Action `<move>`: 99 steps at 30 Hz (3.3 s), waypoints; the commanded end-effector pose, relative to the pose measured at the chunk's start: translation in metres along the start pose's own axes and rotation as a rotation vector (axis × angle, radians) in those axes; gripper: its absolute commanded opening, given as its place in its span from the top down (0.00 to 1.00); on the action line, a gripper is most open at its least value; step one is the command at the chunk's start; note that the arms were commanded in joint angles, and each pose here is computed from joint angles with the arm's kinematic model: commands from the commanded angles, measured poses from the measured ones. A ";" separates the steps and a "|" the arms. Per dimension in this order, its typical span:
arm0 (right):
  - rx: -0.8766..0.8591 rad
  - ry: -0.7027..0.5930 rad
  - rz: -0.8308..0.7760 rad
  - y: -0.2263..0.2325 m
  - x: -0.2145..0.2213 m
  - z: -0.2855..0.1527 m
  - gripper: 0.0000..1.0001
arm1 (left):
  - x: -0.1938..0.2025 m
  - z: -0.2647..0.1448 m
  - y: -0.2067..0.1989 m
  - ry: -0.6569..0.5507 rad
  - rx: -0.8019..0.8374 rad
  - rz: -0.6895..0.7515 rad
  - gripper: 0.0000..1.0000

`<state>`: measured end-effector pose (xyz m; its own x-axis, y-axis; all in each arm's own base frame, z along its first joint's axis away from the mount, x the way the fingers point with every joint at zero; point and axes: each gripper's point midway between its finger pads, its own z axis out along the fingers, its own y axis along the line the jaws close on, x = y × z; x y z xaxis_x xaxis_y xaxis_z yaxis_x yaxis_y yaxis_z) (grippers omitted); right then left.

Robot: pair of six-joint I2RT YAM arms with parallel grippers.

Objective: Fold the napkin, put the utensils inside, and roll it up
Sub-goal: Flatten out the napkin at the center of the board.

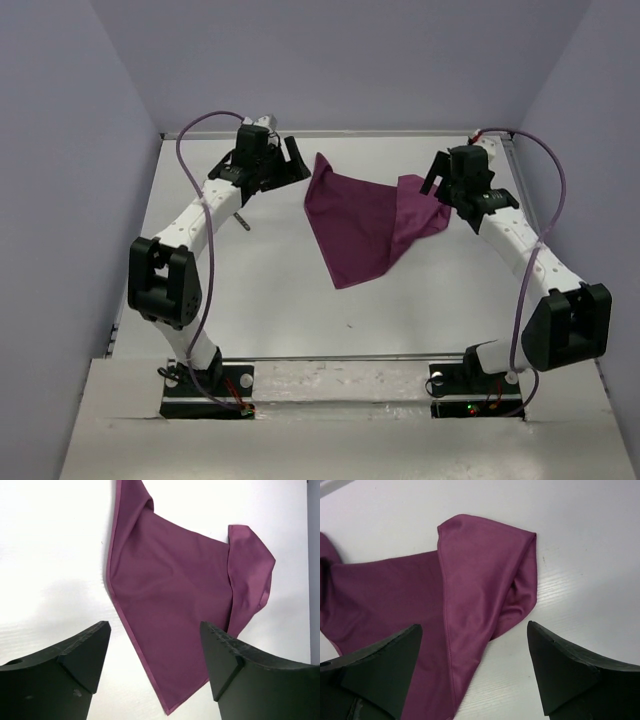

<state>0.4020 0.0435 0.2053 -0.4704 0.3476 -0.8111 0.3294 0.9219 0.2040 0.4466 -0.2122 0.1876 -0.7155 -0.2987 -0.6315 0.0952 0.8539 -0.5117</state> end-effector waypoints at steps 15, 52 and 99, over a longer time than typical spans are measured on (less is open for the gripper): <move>0.062 0.166 -0.226 0.067 0.034 0.100 0.23 | 0.170 -0.004 -0.058 0.264 0.116 0.107 0.34; 0.159 0.036 -0.215 0.081 -0.008 0.147 0.99 | 0.193 0.048 0.046 0.409 -0.003 -0.047 0.42; 0.158 0.113 -0.089 -0.004 0.158 -0.080 0.09 | 0.145 -0.024 0.096 0.227 -0.355 0.051 0.11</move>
<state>0.2543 0.1039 0.1134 -0.5780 0.3204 -0.7505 0.4124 0.9083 0.0702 0.3429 -0.1648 0.0740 -0.8547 -0.1998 -0.4792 -0.0624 0.9558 -0.2872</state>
